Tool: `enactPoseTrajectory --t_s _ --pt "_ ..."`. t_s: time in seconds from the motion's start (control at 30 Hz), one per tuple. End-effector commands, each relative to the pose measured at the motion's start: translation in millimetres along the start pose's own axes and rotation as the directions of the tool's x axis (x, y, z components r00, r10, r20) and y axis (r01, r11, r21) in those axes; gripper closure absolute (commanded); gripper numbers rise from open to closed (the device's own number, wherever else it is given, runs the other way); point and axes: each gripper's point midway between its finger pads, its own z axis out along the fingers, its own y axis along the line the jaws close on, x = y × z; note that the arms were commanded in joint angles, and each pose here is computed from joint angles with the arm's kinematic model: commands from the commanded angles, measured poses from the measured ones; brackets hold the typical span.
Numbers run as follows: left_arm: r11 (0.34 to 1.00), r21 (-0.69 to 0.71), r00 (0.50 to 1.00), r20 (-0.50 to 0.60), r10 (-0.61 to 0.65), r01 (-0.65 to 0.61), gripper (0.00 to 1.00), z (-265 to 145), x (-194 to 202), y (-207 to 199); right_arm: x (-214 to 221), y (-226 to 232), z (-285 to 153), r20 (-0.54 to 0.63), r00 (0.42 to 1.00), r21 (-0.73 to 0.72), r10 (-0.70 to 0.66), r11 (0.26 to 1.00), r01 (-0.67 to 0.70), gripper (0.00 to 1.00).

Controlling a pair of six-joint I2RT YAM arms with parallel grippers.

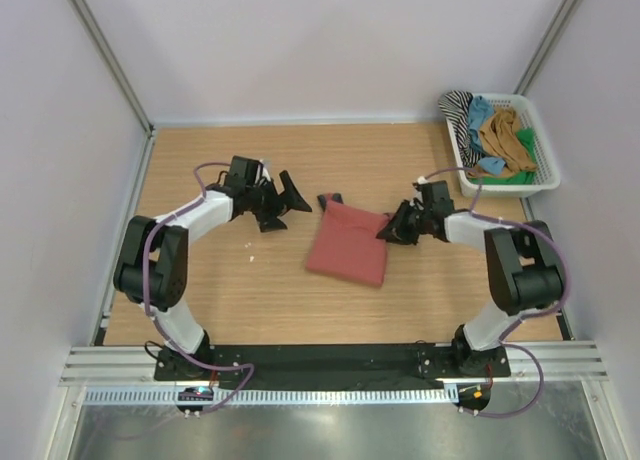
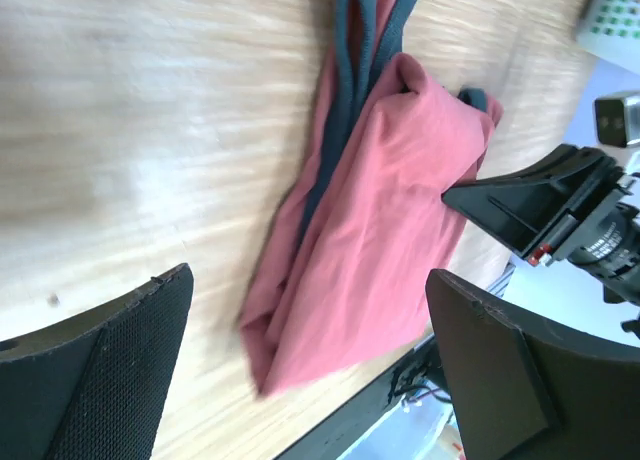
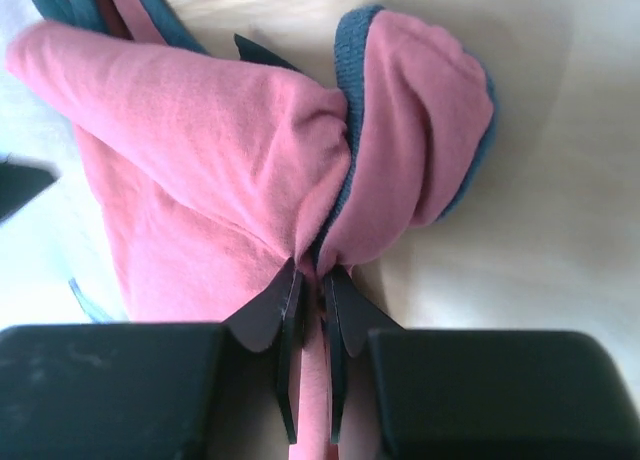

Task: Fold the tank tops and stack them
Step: Neatly place the folded tank top to the corner

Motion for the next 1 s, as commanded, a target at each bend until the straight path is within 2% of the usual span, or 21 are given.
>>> enactPoseTrajectory --t_s 0.0,0.1,0.17,0.23,0.27,0.33,0.37,0.4,0.43,0.47,0.5,0.53,0.63,0.7,0.77,0.8,0.83,0.87,0.9,0.97 --pt "0.997 0.037 0.997 0.031 0.068 -0.069 0.00 -25.9 10.9 -16.0 -7.7 -21.4 -40.9 0.137 0.989 0.039 0.061 0.997 -0.067 0.99" --pt "0.996 0.040 0.996 0.023 0.084 -0.085 0.00 -35.9 33.0 -14.5 -16.0 -56.6 -82.6 0.256 0.950 0.054 0.180 0.978 -0.200 0.99" --pt "0.993 0.053 0.995 0.013 0.103 -0.103 0.00 -40.3 44.7 -19.7 -24.6 -96.5 -112.5 0.359 0.892 0.107 0.275 0.937 -0.331 0.99" --pt "0.990 0.069 0.992 0.011 0.124 -0.124 0.00 -47.0 55.6 -25.5 -25.0 -117.2 -139.8 0.454 0.830 0.099 0.324 0.908 -0.408 0.99" --pt "0.989 0.072 0.992 0.010 0.130 -0.130 0.00 -48.5 58.3 -26.3 -28.9 -137.3 -159.4 0.522 0.767 0.088 0.373 0.871 -0.483 0.99" --pt "0.986 0.079 0.989 0.016 0.144 -0.145 0.00 -54.7 63.0 -29.6 -29.4 -157.3 -184.3 0.609 0.681 0.067 0.407 0.828 -0.556 0.99" --pt "0.987 0.076 0.990 0.013 0.143 -0.144 0.00 -56.9 64.7 -29.1 -28.6 -181.1 -204.0 0.669 0.593 0.051 0.448 0.768 -0.638 0.99" --pt "0.985 0.076 0.988 0.020 0.152 -0.153 0.00 -60.5 64.7 -30.3 -26.2 -193.0 -212.8 0.698 0.542 0.037 0.468 0.732 -0.680 0.99" --pt "0.985 0.069 0.988 0.021 0.155 -0.156 0.01 -61.6 65.8 -29.1 -23.8 -203.0 -219.2 0.717 0.480 0.004 0.505 0.685 -0.728 0.99" --pt "0.985 0.056 0.987 0.018 0.161 -0.161 0.01 -63.5 67.7 -25.8 -18.2 -222.0 -230.5 0.745 0.392 -0.039 0.539 0.622 -0.782 0.99" --pt "0.985 0.048 0.986 0.029 0.166 -0.167 0.00 -65.9 67.2 -24.5 -15.7 -226.4 -230.2 0.734 0.359 -0.076 0.576 0.596 -0.799 0.99" --pt "0.985 0.043 0.985 0.031 0.168 -0.169 0.00 -66.3 68.0 -22.4 -10.9 -234.2 -226.9 0.716 0.299 -0.122 0.631 0.535 -0.836 0.99" --pt "0.986 0.020 0.985 0.033 0.168 -0.168 0.00 -65.1 70.5 -13.9 -10.5 -244.1 -222.8 0.688 0.210 -0.216 0.694 0.473 -0.854 0.99" --pt "0.985 0.012 0.985 0.026 0.169 -0.169 0.01 -63.4 72.6 -9.5 -18.4 -245.7 -225.7 0.697 0.223 -0.223 0.681 0.502 -0.835 0.97" --pt "0.986 0.003 0.985 0.024 0.169 -0.169 0.00 -63.0 73.2 -6.8 -15.4 -249.0 -235.4 0.738 0.226 -0.177 0.636 0.506 -0.844 0.64" --pt "0.985 -0.003 0.984 0.029 0.173 -0.173 0.00 -63.6 72.9 -5.4 -19.1 -249.5 -250.9 0.776 0.218 -0.147 0.592 0.506 -0.850 0.34" --pt "0.984 -0.007 0.983 0.037 0.178 -0.178 0.00 -64.7 72.2 -4.9 -15.3 -253.7 -262.9 0.813 0.194 -0.115 0.548 0.479 -0.870 0.21" --pt "0.983 -0.028 0.981 0.062 0.185 -0.184 0.00 -67.7 68.9 -2.4 -4.0 -260.1 -273.6 0.850 0.182 -0.061 0.494 0.436 -0.898 0.12" --pt "0.980 -0.043 0.978 0.073 0.196 -0.193 0.00 -69.6 68.1 0.7 -14.4 -250.8 -301.4 0.900 0.170 -0.052 0.401 0.486 -0.872 0.07" --pt "0.974 -0.087 0.969 0.121 0.217 -0.208 0.00 -78.4 62.1 5.5 -10.2 -247.1 -327.0 0.942 0.148 -0.013 0.302 0.472 -0.882 0.03"
